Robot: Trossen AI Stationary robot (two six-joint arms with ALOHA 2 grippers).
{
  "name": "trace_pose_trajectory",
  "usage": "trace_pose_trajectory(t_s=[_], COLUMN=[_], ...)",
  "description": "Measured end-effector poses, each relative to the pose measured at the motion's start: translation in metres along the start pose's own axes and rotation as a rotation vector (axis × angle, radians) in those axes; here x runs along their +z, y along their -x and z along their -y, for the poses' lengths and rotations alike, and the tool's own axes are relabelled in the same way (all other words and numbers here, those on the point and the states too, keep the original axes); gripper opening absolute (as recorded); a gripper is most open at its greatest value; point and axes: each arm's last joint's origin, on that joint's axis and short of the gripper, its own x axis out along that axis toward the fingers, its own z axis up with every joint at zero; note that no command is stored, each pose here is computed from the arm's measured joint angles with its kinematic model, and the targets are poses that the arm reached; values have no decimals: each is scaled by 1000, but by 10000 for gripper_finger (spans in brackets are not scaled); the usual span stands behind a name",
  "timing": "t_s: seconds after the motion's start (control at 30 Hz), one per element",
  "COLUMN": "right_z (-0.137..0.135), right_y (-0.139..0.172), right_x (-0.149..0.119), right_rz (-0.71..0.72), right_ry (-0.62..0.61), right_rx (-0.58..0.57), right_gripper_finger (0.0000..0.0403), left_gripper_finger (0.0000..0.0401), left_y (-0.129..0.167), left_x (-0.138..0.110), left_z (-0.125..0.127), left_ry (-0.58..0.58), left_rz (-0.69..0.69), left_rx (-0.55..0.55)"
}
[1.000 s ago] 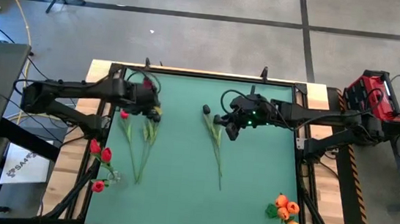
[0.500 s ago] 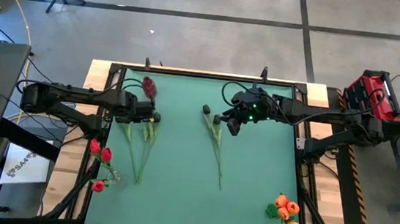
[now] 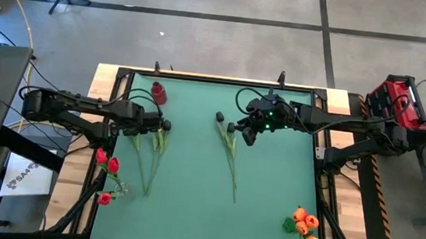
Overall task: Sort flowers into vase by color
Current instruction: Put the red flower into the transparent vase
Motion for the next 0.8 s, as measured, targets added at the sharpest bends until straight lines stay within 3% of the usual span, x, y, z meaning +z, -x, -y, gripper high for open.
trace_pose_trajectory(t_s=[0.8], right_z=[1], right_y=[0], right_x=[-1], right_rz=[-7], right_ry=[-10], right_rx=[-17], right_gripper_finger=[114], left_gripper_finger=[99], left_y=[-18], left_x=[7], left_z=[-6], left_ry=[26], left_rz=[36], left_rx=[20])
